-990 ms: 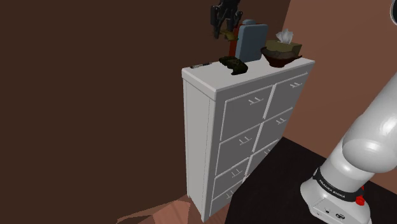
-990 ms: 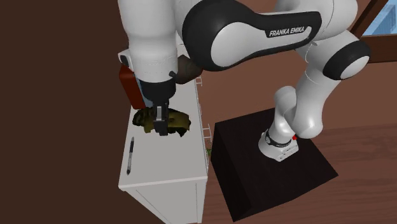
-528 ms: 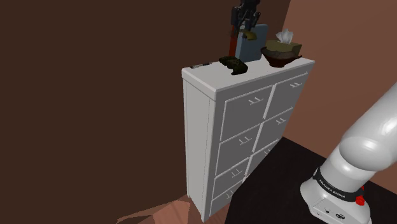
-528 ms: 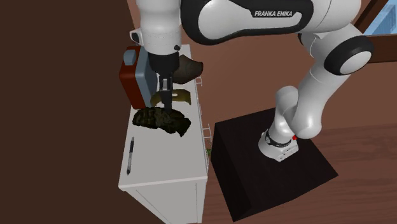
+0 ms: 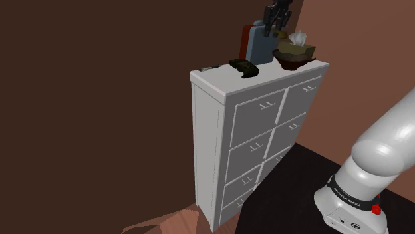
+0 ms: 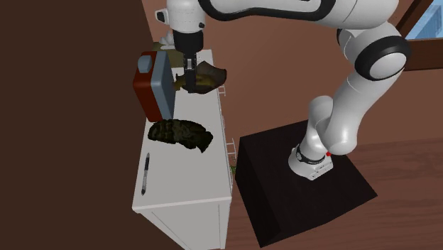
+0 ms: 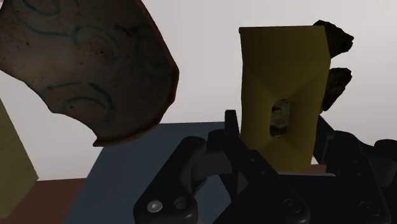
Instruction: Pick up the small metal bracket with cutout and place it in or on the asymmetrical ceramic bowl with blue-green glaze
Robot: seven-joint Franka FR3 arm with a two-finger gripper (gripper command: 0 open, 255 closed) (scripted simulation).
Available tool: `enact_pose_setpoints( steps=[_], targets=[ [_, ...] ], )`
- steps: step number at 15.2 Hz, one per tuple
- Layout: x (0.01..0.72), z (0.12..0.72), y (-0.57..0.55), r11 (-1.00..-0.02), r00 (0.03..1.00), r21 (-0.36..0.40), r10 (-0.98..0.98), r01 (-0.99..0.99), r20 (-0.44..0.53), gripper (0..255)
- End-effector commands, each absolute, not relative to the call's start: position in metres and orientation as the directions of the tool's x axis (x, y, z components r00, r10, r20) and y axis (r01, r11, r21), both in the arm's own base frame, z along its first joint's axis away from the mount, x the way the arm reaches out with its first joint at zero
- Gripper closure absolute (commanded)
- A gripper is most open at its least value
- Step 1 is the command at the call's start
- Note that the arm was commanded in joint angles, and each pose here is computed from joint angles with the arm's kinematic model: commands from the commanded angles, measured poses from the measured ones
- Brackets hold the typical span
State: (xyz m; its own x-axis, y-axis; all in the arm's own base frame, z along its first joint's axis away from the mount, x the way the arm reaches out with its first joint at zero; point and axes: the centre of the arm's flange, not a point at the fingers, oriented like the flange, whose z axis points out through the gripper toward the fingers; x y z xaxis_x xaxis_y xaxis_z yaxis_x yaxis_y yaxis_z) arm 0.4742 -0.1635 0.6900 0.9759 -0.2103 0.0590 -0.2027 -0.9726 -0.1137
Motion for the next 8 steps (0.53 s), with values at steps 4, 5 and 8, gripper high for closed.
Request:
enact_pose_setpoints(
  steps=[4, 5, 8],
  targets=[
    [0.452, 0.689, -0.226, -0.973, 0.976, -0.114, -0.209, -0.201, 0.059, 255],
    [0.448, 0.690, -0.239, -0.973, 0.976, -0.114, -0.209, -0.201, 0.059, 255],
    [0.435, 0.690, -0.276, -0.973, 0.976, -0.114, -0.209, -0.201, 0.059, 255]
  ],
)
